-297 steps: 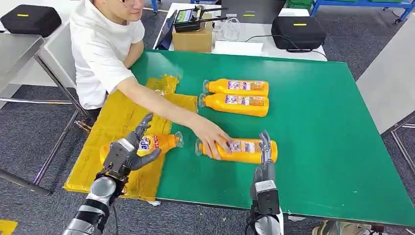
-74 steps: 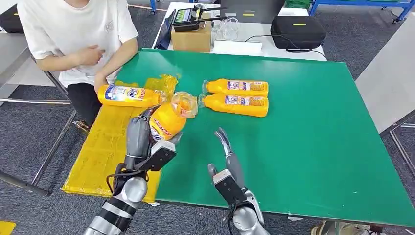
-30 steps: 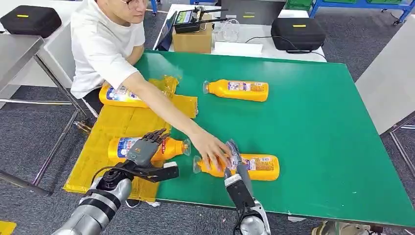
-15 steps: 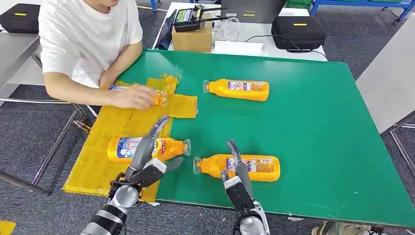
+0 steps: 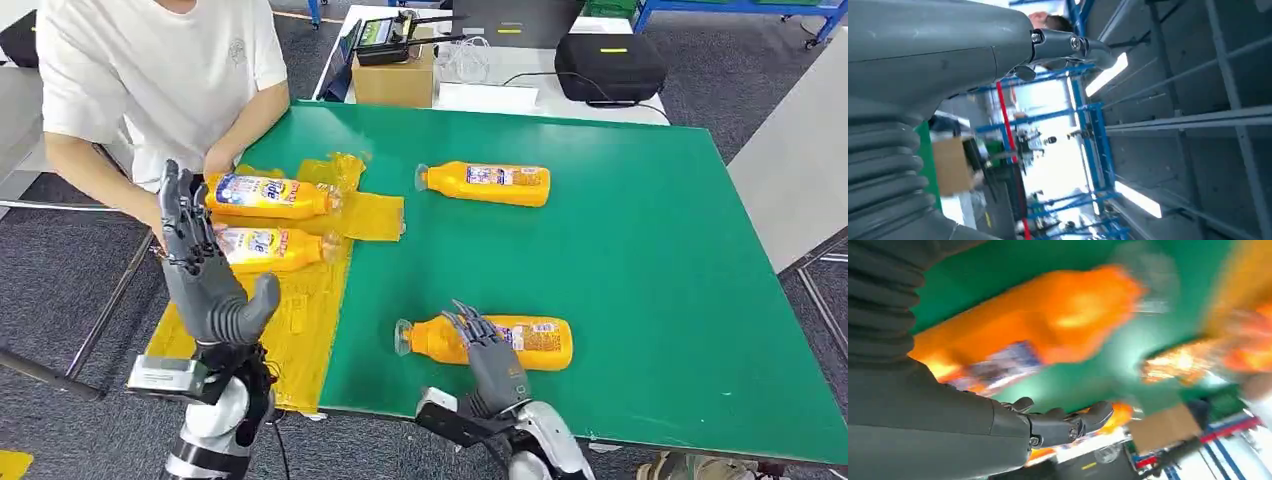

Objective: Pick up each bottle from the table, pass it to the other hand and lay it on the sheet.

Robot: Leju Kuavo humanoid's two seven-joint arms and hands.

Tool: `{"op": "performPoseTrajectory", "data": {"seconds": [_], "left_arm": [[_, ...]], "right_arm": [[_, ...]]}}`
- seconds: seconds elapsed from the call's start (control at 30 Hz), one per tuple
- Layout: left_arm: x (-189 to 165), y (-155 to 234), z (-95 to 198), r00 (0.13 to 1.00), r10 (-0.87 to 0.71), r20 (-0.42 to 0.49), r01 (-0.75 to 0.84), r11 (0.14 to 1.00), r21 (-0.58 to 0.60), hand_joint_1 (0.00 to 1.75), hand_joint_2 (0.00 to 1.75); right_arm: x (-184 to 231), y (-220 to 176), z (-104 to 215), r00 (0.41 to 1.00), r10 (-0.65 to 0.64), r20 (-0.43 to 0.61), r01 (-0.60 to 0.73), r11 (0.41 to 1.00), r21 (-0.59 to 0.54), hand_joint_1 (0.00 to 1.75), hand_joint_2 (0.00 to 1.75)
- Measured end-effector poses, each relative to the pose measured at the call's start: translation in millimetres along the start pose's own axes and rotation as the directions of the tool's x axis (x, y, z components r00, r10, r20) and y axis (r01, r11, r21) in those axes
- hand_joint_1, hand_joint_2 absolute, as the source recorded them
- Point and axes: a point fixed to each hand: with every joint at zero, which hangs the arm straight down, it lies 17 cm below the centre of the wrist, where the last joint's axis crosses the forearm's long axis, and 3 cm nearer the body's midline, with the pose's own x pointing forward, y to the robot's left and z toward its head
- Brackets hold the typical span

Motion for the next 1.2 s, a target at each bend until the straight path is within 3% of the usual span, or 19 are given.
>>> {"op": "performPoseTrajectory", "data": {"seconds": [0.2,0.47,0.87,1.2], "left_arm": [[5.1,5.0,-0.6,1.0,0.006,0.009,-0.006,1.0,0.0,0.0,1.75],[8.7,6.6,-1.8,1.0,0.012,0.016,-0.012,1.0,0.006,0.0,1.75],[22.3,-15.4,-8.0,0.991,0.133,0.03,-0.132,0.991,-0.035,0.0,1.75],[28.1,-23.8,-11.3,0.99,0.131,0.054,-0.128,0.99,-0.063,0.0,1.75]], "right_arm": [[-51.8,-14.9,30.9,0.978,0.196,-0.07,-0.194,0.98,0.039,0.0,1.75],[-84.5,-31.9,48.5,0.957,0.256,-0.139,-0.25,0.966,0.059,0.0,1.75],[-101.6,-24.9,16.9,0.969,0.187,-0.162,-0.18,0.982,0.059,0.0,1.75],[-111.8,-23.0,-8.9,0.965,0.186,-0.186,-0.176,0.982,0.067,0.0,1.75]]}}
